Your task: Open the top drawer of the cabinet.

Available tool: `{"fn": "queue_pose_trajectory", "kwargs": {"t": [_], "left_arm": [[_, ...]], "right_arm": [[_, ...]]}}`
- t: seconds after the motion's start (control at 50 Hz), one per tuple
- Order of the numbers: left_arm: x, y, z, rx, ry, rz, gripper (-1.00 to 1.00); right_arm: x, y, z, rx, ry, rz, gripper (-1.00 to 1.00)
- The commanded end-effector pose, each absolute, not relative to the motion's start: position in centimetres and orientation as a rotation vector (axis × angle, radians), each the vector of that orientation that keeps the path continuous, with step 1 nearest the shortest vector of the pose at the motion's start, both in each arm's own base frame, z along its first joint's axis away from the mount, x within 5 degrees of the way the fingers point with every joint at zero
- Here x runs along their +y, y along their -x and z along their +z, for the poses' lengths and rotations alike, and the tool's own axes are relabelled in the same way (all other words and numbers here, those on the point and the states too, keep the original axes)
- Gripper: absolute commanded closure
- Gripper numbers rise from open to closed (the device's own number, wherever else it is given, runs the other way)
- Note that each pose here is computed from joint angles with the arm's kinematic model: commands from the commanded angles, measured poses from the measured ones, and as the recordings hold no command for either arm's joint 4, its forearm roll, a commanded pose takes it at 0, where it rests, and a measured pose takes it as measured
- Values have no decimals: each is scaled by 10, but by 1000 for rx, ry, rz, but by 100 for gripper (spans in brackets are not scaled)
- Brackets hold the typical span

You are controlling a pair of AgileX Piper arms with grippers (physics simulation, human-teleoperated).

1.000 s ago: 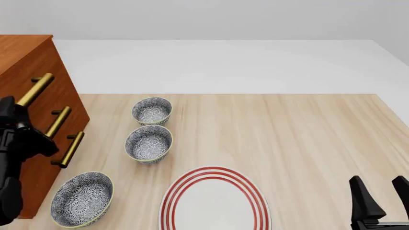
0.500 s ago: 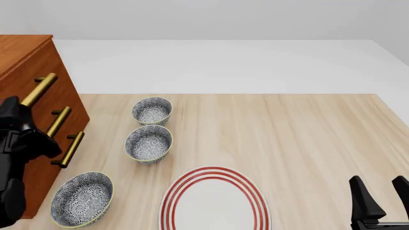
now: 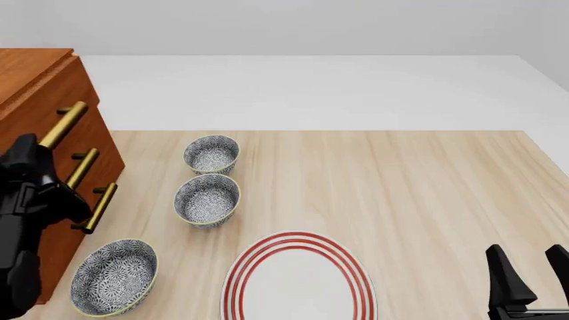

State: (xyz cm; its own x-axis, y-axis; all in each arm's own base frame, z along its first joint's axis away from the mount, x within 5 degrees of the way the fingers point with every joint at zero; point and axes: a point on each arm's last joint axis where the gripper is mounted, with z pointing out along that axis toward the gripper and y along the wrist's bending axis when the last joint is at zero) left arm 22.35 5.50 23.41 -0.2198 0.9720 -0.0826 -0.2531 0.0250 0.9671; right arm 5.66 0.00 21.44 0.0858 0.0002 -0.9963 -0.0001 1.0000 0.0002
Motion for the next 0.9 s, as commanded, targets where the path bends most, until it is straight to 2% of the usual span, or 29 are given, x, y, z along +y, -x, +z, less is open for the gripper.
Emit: {"fn": "queue_pose_trajectory", "kwargs": {"t": [0.02, 0.9], "left_arm": [[49, -220, 221, 1248, -942, 1407, 100], [38, -216, 216, 1228, -990, 1384, 100]], "right_arm": [[0, -57, 214, 1485, 0, 0, -100], [0, -57, 214, 1485, 0, 0, -100]]}}
